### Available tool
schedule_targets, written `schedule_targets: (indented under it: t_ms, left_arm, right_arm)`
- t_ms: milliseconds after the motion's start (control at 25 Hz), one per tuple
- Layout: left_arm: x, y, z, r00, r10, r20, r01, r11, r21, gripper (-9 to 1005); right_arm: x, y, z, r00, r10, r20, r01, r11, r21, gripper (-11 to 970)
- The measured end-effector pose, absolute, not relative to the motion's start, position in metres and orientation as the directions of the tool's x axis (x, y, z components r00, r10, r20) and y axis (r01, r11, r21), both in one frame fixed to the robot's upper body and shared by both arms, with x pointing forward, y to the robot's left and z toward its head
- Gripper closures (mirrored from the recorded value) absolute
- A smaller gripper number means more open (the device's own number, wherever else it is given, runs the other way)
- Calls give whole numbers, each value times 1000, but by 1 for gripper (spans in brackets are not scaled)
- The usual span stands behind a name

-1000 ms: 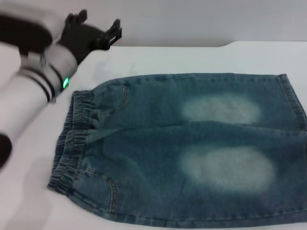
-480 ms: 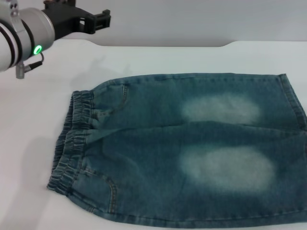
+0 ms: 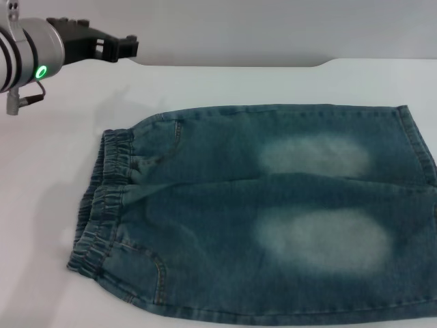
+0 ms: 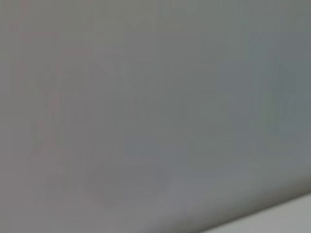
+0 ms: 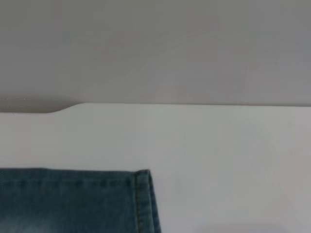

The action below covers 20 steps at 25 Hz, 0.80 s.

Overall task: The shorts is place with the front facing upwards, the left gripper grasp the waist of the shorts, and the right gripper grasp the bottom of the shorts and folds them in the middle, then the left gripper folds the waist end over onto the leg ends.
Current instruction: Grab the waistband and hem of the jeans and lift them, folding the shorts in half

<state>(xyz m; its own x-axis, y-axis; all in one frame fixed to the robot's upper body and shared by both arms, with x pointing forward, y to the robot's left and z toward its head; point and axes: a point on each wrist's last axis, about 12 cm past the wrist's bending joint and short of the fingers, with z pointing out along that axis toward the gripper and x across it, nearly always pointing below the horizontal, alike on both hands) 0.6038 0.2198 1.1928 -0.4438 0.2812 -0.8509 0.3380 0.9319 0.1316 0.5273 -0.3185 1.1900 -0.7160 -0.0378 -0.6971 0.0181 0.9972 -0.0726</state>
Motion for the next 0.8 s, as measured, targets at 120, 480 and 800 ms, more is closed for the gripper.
schedule_targets:
  t_ms: [120, 480, 800]
  left_arm:
    - [605, 219, 1193, -512, 325, -795, 332, 929, 165, 152]
    - [604, 226, 1201, -572, 364, -735, 332, 922, 199, 152]
    - [606, 233, 1201, -571, 383, -726, 333, 916, 222, 153]
  right_arm:
    - [524, -316, 1199, -742, -65, -667, -1, 995, -96, 277]
    - [532, -297, 1195, -841, -149, -521, -129, 989, -75, 277]
    - [538, -276, 1209, -847, -159, -507, -197, 980, 22, 276]
